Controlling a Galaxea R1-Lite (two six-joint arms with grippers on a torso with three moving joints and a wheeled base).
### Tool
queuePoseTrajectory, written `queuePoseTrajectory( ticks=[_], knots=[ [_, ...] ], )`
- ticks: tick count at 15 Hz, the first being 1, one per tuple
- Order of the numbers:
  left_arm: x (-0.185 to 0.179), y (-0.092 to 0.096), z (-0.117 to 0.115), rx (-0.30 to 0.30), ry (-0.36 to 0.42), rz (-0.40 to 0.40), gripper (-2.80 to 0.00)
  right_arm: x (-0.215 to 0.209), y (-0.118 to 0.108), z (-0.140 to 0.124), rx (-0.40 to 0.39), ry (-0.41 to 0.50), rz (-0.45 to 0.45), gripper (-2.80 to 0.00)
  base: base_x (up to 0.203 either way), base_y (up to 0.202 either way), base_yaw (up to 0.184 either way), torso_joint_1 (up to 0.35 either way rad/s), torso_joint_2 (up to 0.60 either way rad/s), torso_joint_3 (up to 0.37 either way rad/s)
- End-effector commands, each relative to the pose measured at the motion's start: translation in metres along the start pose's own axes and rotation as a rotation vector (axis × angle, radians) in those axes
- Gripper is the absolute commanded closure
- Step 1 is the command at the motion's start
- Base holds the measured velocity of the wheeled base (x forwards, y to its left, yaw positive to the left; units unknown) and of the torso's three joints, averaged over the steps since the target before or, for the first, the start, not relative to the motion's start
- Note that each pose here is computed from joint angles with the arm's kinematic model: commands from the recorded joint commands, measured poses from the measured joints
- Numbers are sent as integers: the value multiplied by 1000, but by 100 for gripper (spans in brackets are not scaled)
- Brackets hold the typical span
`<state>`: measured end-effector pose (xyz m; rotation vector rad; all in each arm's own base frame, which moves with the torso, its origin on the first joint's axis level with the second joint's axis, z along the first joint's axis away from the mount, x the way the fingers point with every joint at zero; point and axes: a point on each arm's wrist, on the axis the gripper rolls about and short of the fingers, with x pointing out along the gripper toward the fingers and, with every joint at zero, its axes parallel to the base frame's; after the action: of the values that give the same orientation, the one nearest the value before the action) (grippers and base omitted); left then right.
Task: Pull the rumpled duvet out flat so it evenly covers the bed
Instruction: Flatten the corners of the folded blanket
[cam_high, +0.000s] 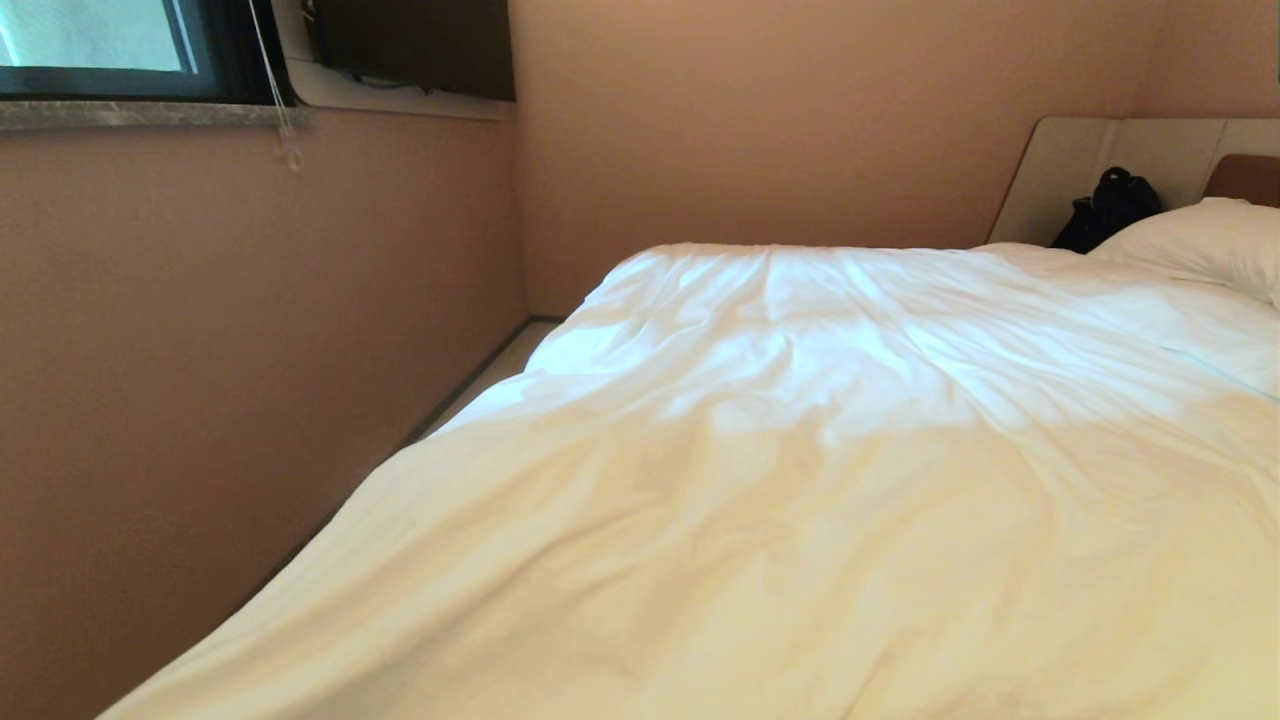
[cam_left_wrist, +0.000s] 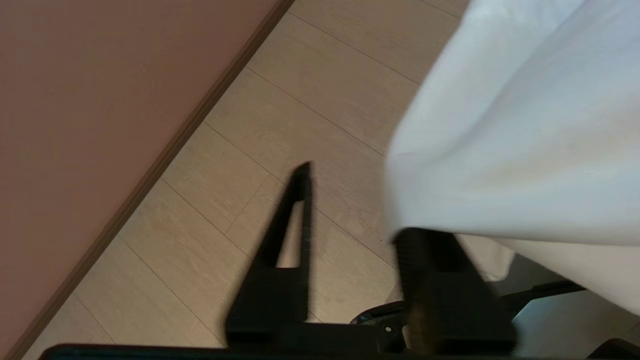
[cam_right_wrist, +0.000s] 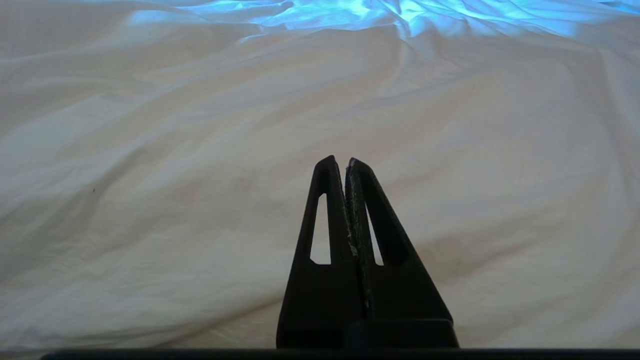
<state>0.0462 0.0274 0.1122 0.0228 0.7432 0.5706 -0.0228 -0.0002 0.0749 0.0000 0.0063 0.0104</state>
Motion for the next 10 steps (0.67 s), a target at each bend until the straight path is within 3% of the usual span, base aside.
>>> queuePoseTrajectory(
  ticks=[1, 6, 10],
  knots=[
    [0, 0, 0, 2, 4, -2, -280, 0, 0, 0, 0, 1, 0, 0, 0, 0, 0, 0, 0, 0],
    [-4, 0, -2, 2, -27, 3, -280, 0, 0, 0, 0, 1, 0, 0, 0, 0, 0, 0, 0, 0],
    [-24, 5, 0, -52, -196, 28, -280, 0, 0, 0, 0, 0, 0, 0, 0, 0, 0, 0, 0, 0]
  ],
)
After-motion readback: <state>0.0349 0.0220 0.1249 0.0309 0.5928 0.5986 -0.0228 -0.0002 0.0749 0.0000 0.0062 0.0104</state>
